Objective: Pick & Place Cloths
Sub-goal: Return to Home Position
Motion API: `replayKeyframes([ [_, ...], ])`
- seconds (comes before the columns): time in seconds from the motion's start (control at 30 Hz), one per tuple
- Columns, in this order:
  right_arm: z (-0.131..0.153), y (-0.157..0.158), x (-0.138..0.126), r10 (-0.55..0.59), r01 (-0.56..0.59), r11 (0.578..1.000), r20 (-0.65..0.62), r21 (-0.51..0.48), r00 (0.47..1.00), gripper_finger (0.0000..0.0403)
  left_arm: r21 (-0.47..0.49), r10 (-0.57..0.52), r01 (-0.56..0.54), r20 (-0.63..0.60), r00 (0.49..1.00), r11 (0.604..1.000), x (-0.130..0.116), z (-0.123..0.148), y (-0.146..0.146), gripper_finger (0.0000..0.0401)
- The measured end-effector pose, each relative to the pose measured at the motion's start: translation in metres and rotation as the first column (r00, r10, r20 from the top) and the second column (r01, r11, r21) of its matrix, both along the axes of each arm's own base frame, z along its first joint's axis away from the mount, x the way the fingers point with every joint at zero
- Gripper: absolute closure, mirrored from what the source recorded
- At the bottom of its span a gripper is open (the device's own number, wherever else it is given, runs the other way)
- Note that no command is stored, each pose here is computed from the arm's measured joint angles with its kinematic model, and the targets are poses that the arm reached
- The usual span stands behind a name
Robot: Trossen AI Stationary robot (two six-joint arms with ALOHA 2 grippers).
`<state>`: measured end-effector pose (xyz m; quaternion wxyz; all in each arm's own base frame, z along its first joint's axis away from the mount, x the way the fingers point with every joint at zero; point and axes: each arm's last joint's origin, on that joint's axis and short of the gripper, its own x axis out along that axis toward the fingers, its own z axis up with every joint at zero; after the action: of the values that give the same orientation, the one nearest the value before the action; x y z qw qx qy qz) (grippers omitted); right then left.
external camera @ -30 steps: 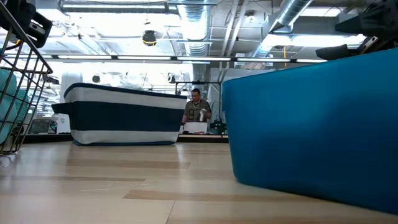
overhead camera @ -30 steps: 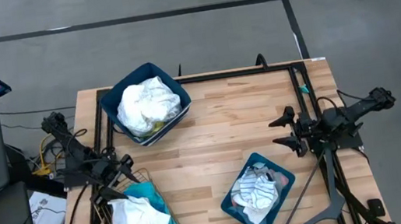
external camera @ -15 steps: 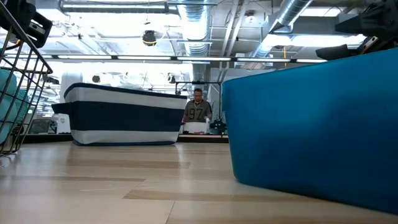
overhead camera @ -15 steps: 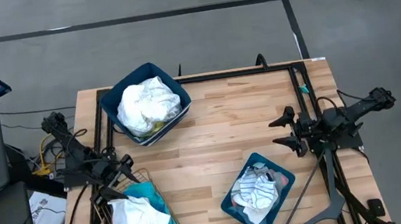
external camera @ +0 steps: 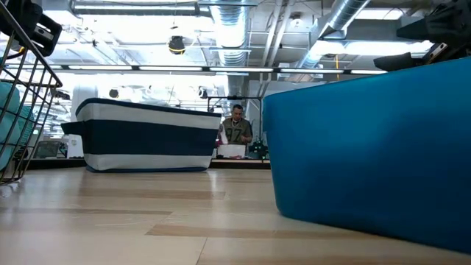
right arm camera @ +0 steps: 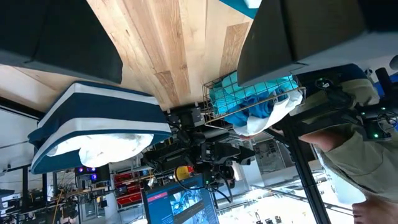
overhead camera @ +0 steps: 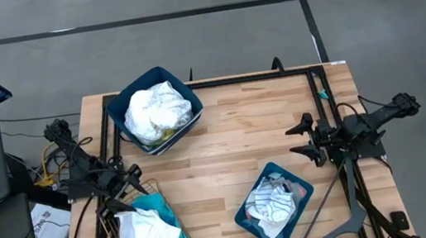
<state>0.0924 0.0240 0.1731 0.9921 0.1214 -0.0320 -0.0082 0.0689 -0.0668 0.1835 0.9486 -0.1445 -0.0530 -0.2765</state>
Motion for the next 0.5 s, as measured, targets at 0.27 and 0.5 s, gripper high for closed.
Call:
replayKeyframes([
  [0.27,0.0000,0.0000,0.0000,0.000,0.000,1.000,0.000,0.000,1.000,0.0092,-0.003,0.000,0.000,0.002,1.000,1.000,0.0000,0.0004,0.0001,0.0144],
  [0.5,0.0000,0.0000,0.0000,0.000,0.000,1.000,0.000,0.000,1.000,0.0092,-0.003,0.000,0.000,0.003,1.000,1.000,0.0000,0.0004,0.0001,0.0144],
])
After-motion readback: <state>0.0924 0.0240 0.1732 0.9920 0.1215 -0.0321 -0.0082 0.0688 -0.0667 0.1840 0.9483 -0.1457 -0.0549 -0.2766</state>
